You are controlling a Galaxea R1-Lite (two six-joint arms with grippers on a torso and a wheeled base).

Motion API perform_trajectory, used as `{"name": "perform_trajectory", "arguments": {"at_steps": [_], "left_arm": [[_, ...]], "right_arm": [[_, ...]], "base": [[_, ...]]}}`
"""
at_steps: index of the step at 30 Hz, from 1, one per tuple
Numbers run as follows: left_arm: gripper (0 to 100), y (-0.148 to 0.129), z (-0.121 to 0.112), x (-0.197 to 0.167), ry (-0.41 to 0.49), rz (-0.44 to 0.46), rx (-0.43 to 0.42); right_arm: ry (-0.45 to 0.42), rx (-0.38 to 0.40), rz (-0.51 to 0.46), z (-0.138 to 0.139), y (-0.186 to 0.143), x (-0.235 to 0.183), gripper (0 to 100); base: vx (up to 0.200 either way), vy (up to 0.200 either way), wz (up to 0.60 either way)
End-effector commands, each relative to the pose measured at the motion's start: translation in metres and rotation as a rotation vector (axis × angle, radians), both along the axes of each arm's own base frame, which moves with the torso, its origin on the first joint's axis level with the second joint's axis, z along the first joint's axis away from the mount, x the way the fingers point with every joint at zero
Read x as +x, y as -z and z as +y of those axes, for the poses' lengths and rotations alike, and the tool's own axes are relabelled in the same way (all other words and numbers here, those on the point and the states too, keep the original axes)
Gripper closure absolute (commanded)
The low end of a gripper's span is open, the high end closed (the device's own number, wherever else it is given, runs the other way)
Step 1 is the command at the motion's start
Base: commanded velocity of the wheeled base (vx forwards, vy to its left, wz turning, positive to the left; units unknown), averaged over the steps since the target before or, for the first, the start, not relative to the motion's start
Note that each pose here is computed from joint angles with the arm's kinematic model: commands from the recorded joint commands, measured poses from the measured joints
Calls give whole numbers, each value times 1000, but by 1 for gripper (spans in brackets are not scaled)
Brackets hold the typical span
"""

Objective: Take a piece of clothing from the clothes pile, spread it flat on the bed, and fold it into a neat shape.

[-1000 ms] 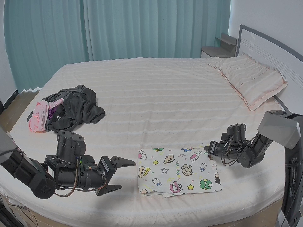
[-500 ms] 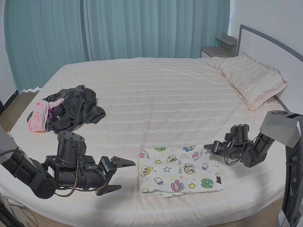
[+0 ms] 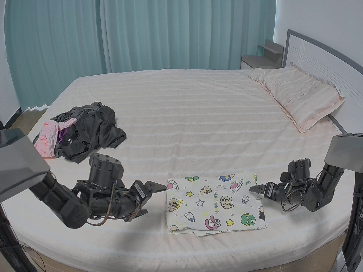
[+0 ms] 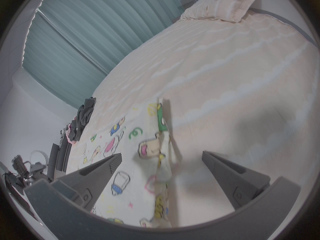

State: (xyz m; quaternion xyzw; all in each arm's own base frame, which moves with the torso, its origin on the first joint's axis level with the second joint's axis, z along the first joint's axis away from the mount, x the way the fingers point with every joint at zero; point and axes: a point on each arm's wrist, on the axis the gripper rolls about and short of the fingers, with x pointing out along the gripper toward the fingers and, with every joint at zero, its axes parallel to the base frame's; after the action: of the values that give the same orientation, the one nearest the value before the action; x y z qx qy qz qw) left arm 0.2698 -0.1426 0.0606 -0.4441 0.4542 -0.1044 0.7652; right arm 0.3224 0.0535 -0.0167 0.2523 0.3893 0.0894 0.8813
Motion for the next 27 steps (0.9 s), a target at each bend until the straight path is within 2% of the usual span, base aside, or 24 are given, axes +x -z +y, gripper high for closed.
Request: {"name": "perform_trajectory", "arguments": {"at_steps": [1, 8, 14, 27], "left_arm": [[0, 49, -30, 38, 18, -21, 153], [0, 72, -58, 46, 66, -99, 286], [0, 66, -70, 49, 79, -131, 266], [0, 45, -67, 48, 61, -172, 241]], "right_arm": [[-10, 42, 5, 3, 3, -19, 0], [-57, 46, -4, 17, 15, -23, 0], [-62, 45, 4, 19, 18, -22, 0], [-60, 46, 0, 19, 17, -23, 0]], "base": [[0, 0, 0], [0, 0, 0], [0, 0, 0], [0, 0, 0]]}}
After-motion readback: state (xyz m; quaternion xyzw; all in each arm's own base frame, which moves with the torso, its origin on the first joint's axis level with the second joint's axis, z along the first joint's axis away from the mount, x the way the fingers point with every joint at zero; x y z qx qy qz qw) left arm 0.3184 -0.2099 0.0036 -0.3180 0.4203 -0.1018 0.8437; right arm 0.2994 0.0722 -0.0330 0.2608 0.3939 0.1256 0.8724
